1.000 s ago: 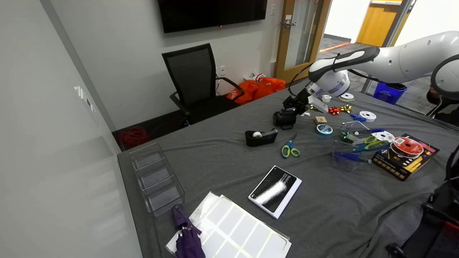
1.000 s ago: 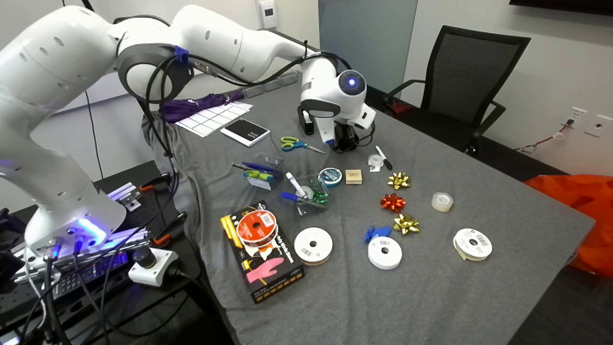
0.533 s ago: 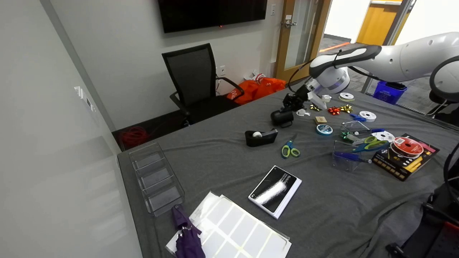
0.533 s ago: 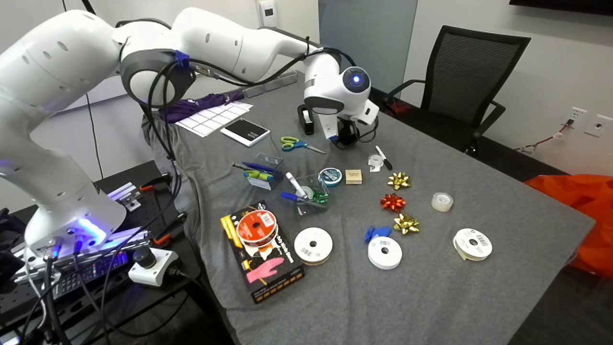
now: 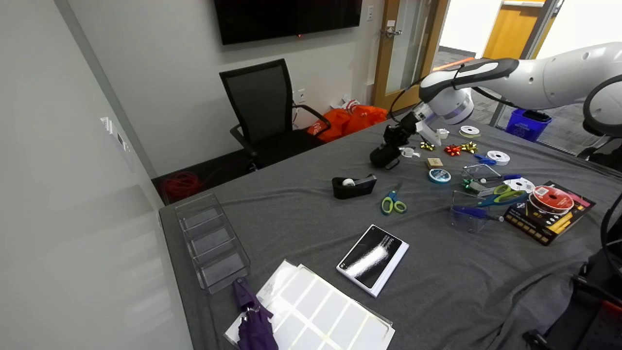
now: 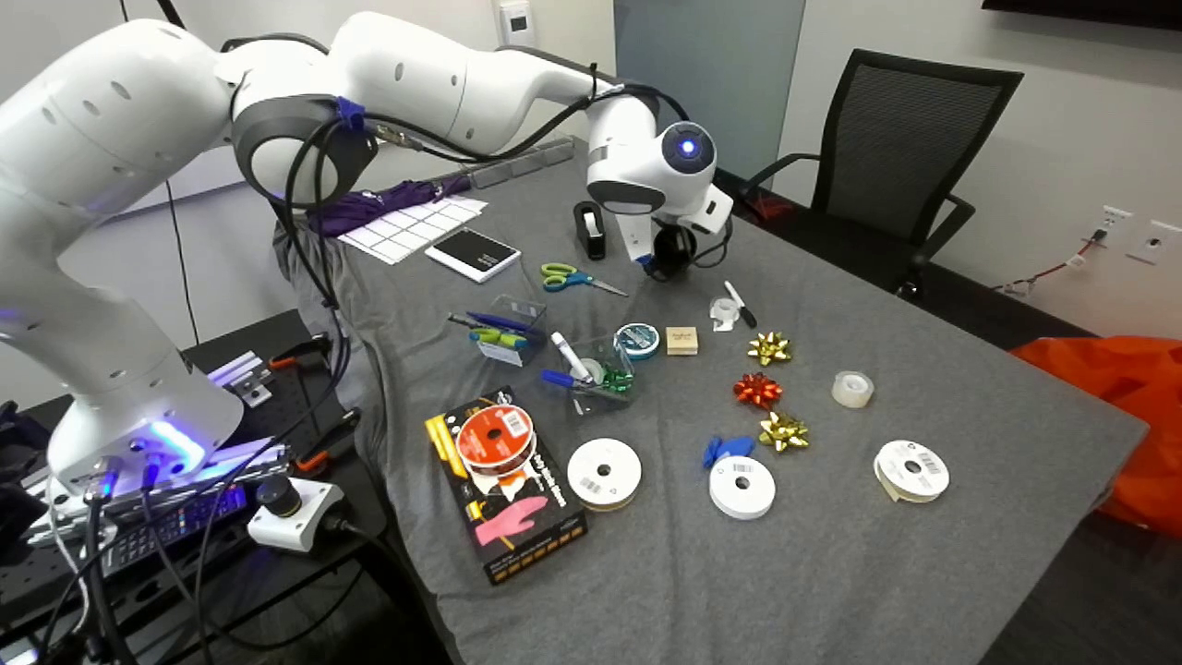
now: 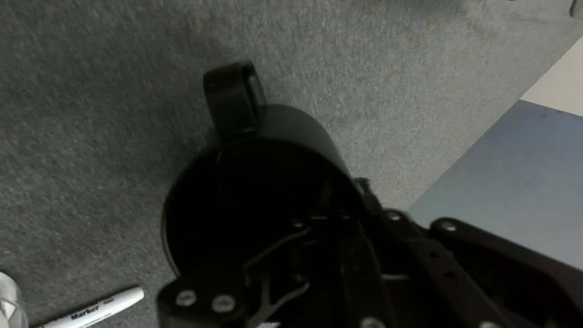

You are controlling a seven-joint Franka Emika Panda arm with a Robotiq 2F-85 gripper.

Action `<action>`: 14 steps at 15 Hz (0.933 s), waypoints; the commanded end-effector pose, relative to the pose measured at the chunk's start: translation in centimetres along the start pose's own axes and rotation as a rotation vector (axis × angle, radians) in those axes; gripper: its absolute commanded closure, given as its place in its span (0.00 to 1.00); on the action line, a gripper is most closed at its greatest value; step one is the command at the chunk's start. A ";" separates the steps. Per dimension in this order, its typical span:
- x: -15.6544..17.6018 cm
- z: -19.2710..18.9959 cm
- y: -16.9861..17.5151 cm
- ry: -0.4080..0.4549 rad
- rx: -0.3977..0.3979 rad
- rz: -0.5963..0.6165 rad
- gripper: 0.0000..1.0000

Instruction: Place the black mug upright.

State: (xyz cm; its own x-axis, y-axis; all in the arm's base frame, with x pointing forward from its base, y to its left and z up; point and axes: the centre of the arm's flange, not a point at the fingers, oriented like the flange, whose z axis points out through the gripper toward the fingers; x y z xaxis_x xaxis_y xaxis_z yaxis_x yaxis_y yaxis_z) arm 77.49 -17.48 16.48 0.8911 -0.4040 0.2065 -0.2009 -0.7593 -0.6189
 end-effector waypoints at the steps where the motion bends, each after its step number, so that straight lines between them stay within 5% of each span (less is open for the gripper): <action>1: -0.5 -1.4 -0.6 0.043 -0.048 -0.007 0.99; 9: 0.2 -2.7 -4.6 0.051 -0.270 -0.021 0.99; 14: 1.1 -1.2 -7.0 -0.013 -0.464 0.097 0.99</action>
State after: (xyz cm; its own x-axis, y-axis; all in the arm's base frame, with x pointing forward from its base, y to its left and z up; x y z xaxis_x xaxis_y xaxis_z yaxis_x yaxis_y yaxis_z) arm 78.78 -14.50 20.20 0.8691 -0.4438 0.2184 -0.3646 -0.8733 -0.3232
